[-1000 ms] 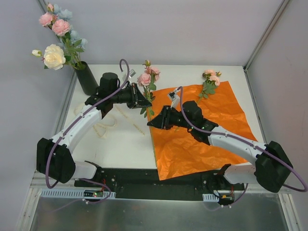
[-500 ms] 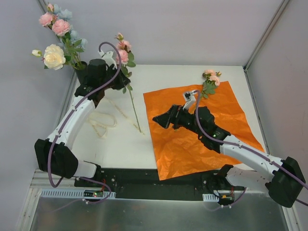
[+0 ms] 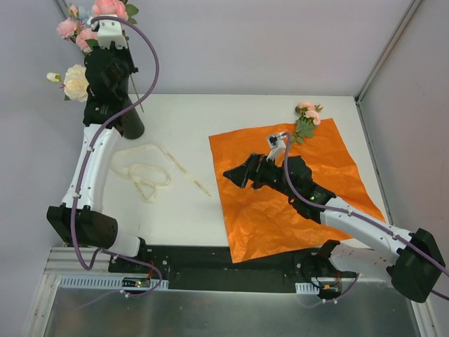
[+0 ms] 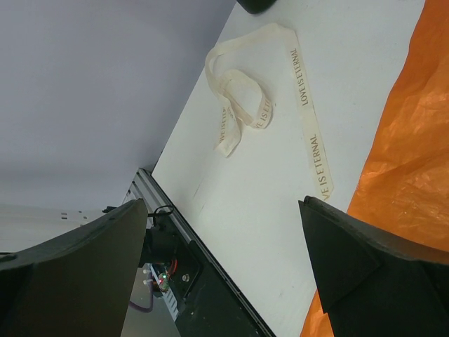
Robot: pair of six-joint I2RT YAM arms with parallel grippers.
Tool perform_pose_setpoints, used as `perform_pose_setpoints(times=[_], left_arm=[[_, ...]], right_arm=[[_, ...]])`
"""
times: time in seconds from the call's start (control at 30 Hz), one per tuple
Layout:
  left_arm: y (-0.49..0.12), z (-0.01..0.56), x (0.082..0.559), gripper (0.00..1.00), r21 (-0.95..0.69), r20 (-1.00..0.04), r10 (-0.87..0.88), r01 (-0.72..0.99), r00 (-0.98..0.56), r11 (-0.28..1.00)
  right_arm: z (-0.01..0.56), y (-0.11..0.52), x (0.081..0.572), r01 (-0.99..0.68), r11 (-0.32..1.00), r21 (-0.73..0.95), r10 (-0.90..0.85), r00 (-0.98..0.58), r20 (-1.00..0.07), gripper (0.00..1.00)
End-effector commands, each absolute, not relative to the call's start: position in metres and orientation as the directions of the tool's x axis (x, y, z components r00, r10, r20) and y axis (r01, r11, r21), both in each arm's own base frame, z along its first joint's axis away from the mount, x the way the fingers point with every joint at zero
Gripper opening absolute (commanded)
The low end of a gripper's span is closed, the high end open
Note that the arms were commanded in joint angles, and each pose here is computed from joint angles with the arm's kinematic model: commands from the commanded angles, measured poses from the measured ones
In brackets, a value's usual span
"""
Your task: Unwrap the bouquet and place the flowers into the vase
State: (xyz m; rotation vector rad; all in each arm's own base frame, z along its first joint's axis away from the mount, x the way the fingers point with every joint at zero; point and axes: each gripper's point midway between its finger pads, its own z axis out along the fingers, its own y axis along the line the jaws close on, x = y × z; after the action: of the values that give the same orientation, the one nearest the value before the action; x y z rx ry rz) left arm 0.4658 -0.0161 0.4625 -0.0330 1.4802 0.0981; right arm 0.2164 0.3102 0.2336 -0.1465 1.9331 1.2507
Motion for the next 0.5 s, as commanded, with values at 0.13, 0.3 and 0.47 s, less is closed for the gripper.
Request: perform_pose_setpoints(times=[0.13, 0.3, 0.47], left_arm=[[0.029, 0.545, 0.461, 0.00, 0.113, -0.933, 0.195, -0.268, 0.301, 0.957], [0.044, 0.546, 0.474, 0.00, 0.145, -0.916, 0.255, -0.339, 0.309, 0.930], [0.055, 0.544, 0.481, 0.00, 0.133, -0.908, 0.258, -0.355, 0.331, 0.925]], right_arm=[[0.253, 0.310, 0.222, -0.534, 0.493, 0.687, 0.337, -0.611, -0.717, 0.99], [0.254, 0.311, 0.222, -0.532, 0.489, 0.691, 0.336, -0.616, -0.713, 0.99], [0.253, 0.310, 0.222, -0.531, 0.491, 0.690, 0.337, -0.615, -0.713, 0.99]])
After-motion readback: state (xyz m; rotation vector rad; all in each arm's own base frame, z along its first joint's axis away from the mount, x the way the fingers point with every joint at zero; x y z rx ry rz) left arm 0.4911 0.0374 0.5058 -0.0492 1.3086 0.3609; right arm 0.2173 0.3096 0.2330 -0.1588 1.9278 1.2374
